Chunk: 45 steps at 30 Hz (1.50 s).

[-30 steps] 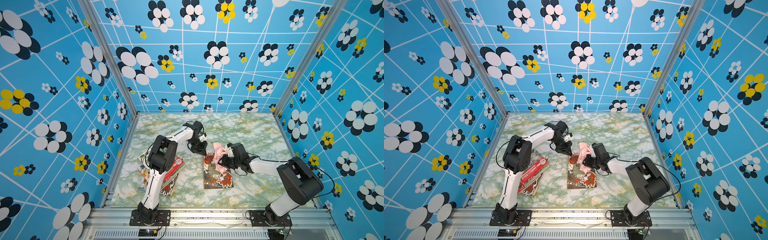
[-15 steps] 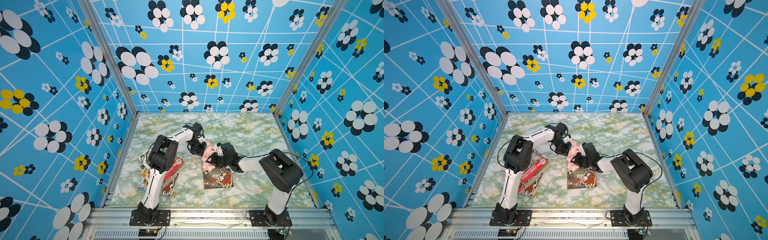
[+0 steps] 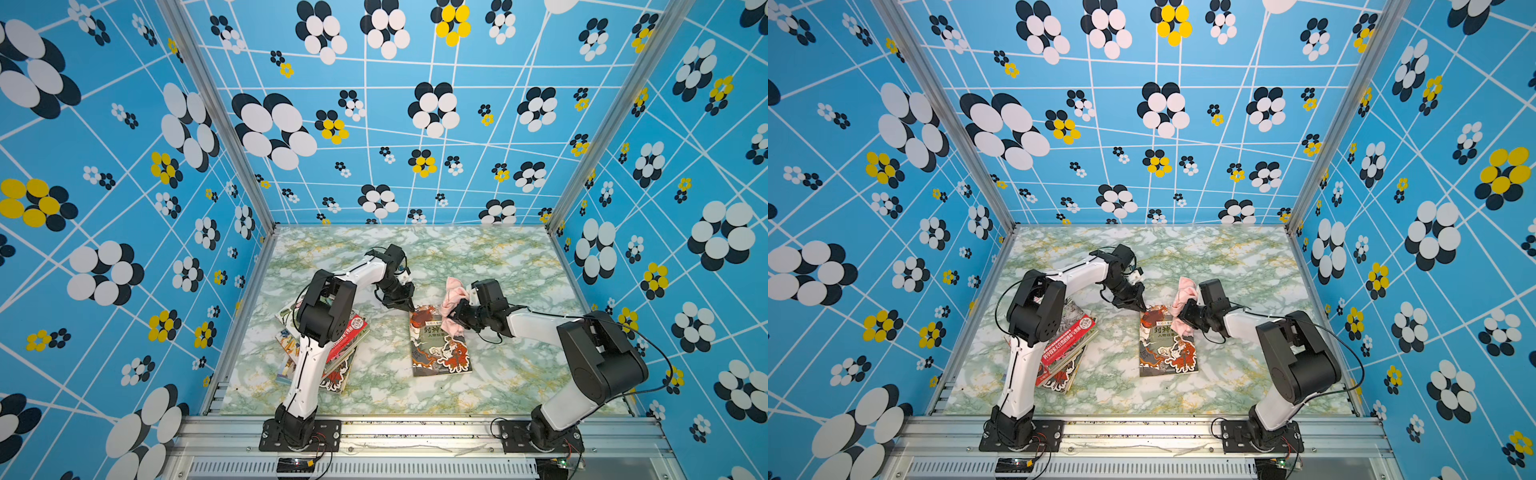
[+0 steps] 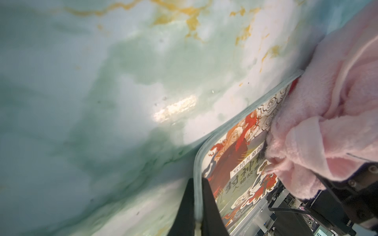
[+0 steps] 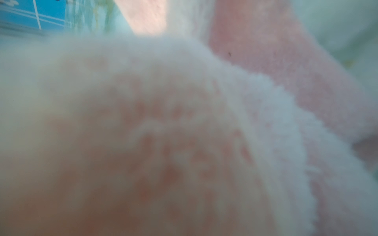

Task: Wipe the cover of the book
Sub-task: Wipe the dirt from the cover of the book.

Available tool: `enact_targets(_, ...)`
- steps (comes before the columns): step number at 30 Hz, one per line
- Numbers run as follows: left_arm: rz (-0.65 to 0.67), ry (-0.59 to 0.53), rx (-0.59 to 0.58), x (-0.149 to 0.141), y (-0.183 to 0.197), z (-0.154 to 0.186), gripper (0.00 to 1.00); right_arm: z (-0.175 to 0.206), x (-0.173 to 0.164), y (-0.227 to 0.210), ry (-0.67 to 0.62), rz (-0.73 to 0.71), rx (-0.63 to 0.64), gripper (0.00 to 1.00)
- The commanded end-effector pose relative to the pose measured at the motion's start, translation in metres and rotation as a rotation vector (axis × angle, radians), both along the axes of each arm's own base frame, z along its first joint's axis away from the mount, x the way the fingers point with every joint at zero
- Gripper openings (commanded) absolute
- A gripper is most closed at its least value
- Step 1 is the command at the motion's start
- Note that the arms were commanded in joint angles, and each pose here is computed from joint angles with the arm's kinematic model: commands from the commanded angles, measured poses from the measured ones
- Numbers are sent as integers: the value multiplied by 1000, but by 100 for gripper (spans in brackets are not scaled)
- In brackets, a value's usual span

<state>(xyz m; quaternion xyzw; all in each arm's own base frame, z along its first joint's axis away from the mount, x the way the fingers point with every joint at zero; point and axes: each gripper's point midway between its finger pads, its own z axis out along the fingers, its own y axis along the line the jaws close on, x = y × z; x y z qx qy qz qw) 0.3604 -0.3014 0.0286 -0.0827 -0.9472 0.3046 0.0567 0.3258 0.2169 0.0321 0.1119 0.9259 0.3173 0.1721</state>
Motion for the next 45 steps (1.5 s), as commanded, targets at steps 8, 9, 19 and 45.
enact_targets(8, 24, -3, 10, 6, 4, -10, 0, -50, -99, 45, 204, 282, -101, 0)
enact_targets(9, 25, -3, 7, 6, 4, -9, 0, -53, -94, 22, 223, 231, -116, 0)
enact_targets(19, 30, -6, 1, 8, 4, -6, 0, -55, -88, -3, 257, 180, -130, 0)
enact_targets(45, 52, -3, -8, 12, 7, -3, 0, -42, -152, 67, 254, 426, -123, 0)
